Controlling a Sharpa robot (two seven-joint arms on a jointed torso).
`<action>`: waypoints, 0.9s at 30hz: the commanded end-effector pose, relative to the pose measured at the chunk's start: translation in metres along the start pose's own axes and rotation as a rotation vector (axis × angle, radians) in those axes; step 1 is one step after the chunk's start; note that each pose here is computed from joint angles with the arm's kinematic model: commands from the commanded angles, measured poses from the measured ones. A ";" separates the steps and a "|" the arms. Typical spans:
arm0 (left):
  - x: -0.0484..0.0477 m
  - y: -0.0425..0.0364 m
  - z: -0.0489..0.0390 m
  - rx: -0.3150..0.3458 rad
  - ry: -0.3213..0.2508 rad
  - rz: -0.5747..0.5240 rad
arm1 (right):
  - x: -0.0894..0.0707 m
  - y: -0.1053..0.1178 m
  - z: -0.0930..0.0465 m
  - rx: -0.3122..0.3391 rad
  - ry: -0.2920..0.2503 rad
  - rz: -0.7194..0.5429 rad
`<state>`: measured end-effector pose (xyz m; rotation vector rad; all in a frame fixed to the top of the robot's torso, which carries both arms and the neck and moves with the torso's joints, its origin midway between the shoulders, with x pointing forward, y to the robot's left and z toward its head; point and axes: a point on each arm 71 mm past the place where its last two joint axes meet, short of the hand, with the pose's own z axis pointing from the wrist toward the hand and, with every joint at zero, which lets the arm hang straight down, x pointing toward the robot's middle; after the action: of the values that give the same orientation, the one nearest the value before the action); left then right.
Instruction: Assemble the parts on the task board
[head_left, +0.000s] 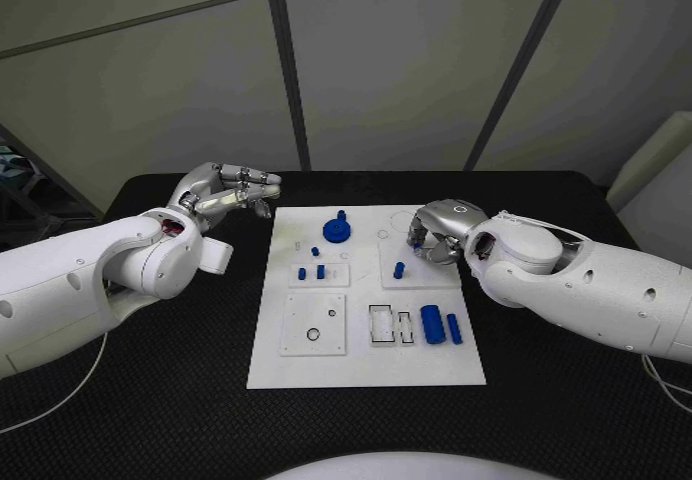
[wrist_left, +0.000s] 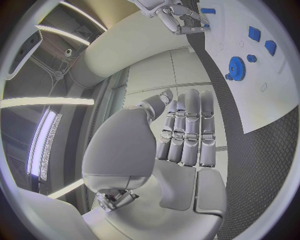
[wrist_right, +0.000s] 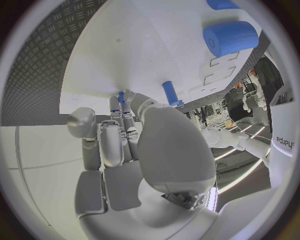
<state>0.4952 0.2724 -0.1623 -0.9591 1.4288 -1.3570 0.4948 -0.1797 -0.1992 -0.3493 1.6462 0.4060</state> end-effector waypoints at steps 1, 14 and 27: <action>0.0013 -0.0020 0.0006 0.015 0.003 -0.007 | 0.002 0.002 0.000 -0.010 0.022 -0.003; 0.0022 -0.0019 0.0005 0.012 0.009 -0.009 | -0.004 0.002 -0.001 0.017 -0.043 -0.036; 0.0017 -0.0010 0.0010 0.005 0.012 -0.027 | -0.013 0.006 -0.012 -0.005 -0.119 -0.012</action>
<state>0.4955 0.2715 -0.1626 -0.9656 1.4302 -1.3634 0.4841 -0.1806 -0.1905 -0.3493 1.5811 0.4036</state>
